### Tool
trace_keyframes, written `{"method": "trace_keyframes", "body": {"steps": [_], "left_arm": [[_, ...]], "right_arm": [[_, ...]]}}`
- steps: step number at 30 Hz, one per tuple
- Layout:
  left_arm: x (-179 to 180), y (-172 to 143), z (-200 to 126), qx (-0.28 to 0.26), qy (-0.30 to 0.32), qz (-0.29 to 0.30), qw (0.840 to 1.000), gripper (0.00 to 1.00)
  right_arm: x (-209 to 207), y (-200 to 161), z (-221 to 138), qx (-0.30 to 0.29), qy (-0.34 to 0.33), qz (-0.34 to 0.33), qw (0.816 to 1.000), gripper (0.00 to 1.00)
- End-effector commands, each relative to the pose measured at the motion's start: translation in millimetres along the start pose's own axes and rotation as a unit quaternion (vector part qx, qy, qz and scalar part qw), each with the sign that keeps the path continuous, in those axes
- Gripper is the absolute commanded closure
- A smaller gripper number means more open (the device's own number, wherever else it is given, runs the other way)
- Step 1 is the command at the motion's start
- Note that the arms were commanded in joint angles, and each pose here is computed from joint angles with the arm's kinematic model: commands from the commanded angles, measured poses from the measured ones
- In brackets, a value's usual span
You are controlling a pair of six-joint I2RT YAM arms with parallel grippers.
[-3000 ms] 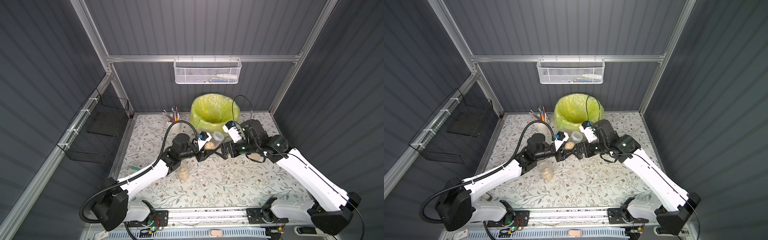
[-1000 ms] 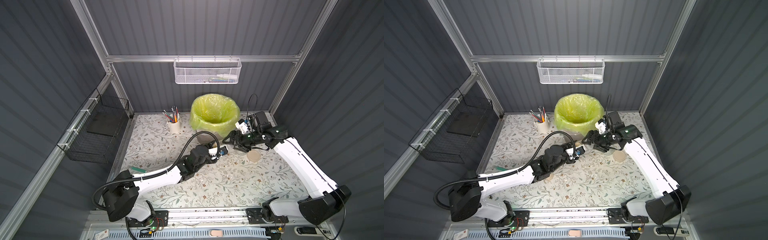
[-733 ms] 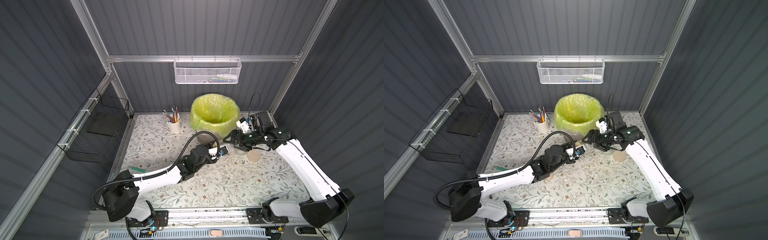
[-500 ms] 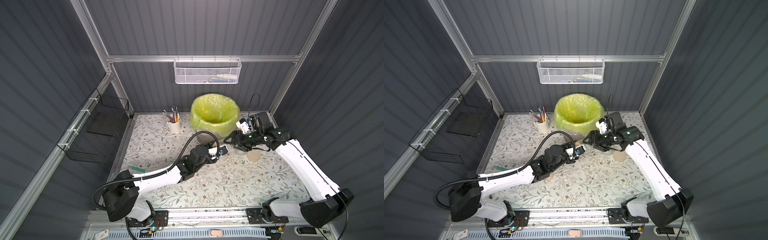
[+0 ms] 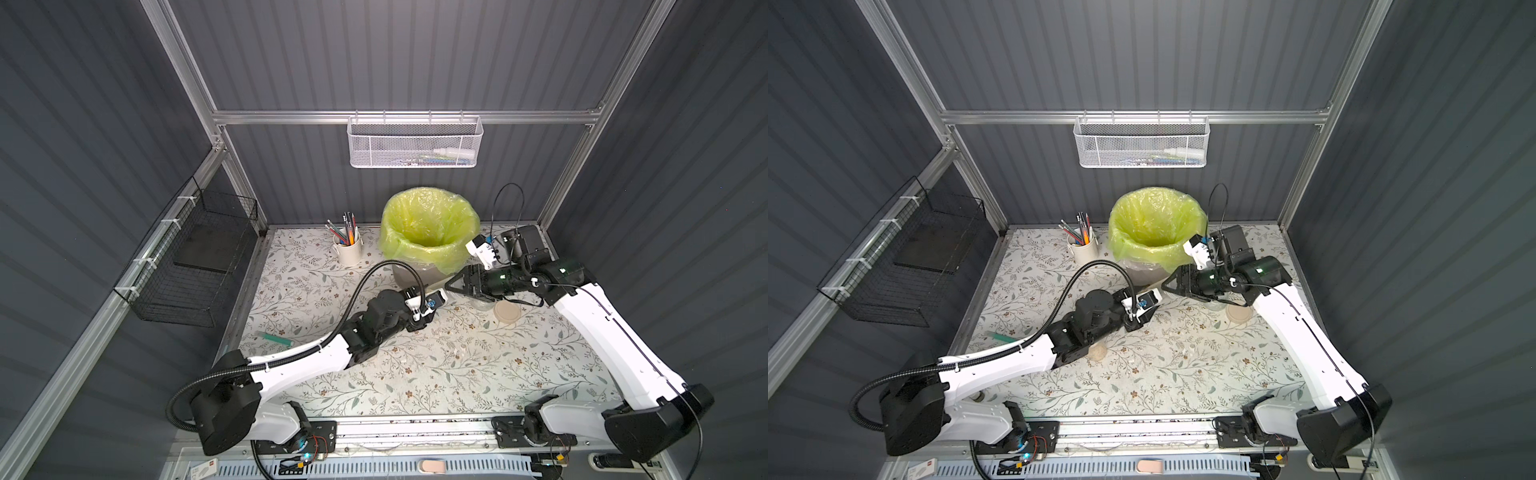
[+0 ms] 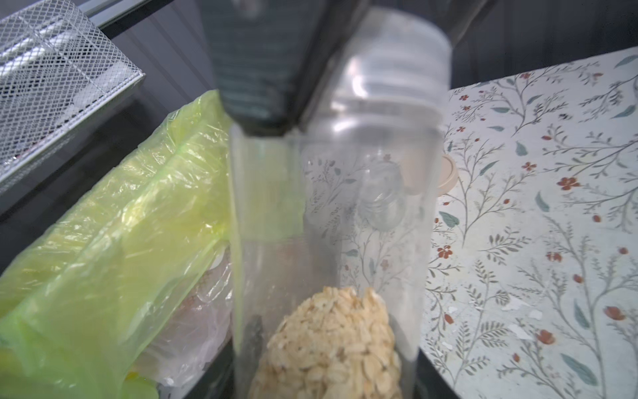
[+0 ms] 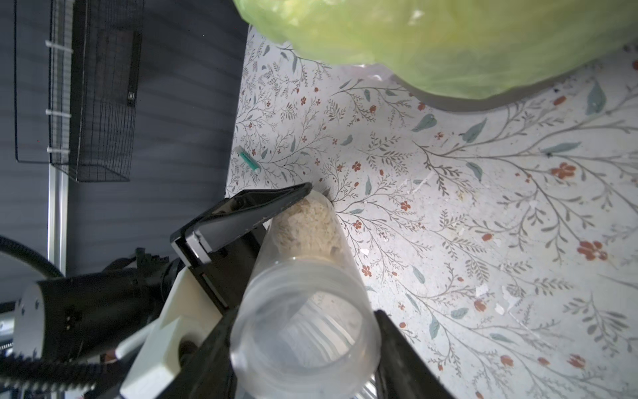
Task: Empty expired oatmeal from jars
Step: Unscrew the lid from the jar.
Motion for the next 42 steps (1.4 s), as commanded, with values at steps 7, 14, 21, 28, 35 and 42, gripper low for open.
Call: {"method": "trace_keyframes", "body": {"steps": [7,14,21,28,35,42], "left_arm": [[1,19,-10,-0.049,-0.063,-0.082,0.993,0.8],[6,16,-11,-0.049,-0.058,-0.083,0.994,0.8],[9,16,-9,-0.048,-0.049,-0.081,0.994,0.81],[19,10,-10,-0.049,-0.011,-0.077,0.996,0.81],[30,9,-13,-0.043,0.04,-0.05,0.997,0.8],[34,12,-17,-0.052,0.088,-0.012,0.995,0.8]], "right_arm": [[-16,-3,16,0.033,-0.01,-0.252,0.967,0.57],[-3,-2,-2,-0.021,-0.017,-0.374,0.927,0.45],[-6,-9,5,-0.002,0.0,-0.366,0.931,0.23],[-9,-15,-5,-0.023,-0.021,-0.337,0.941,0.09],[18,-5,-43,-0.066,-0.007,-0.162,0.985,0.01],[16,1,-43,-0.048,-0.007,0.107,0.993,0.04]]}}
Point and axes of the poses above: each gripper's point midway between its finger pads, its own z axis out along the fingers, its own x axis along the line the jaws close on, y = z × x, the point moved 5 cm from there along -z, back along the fingers, and after that the axes turned 13 degrees about -z, right-handed, at the moved point
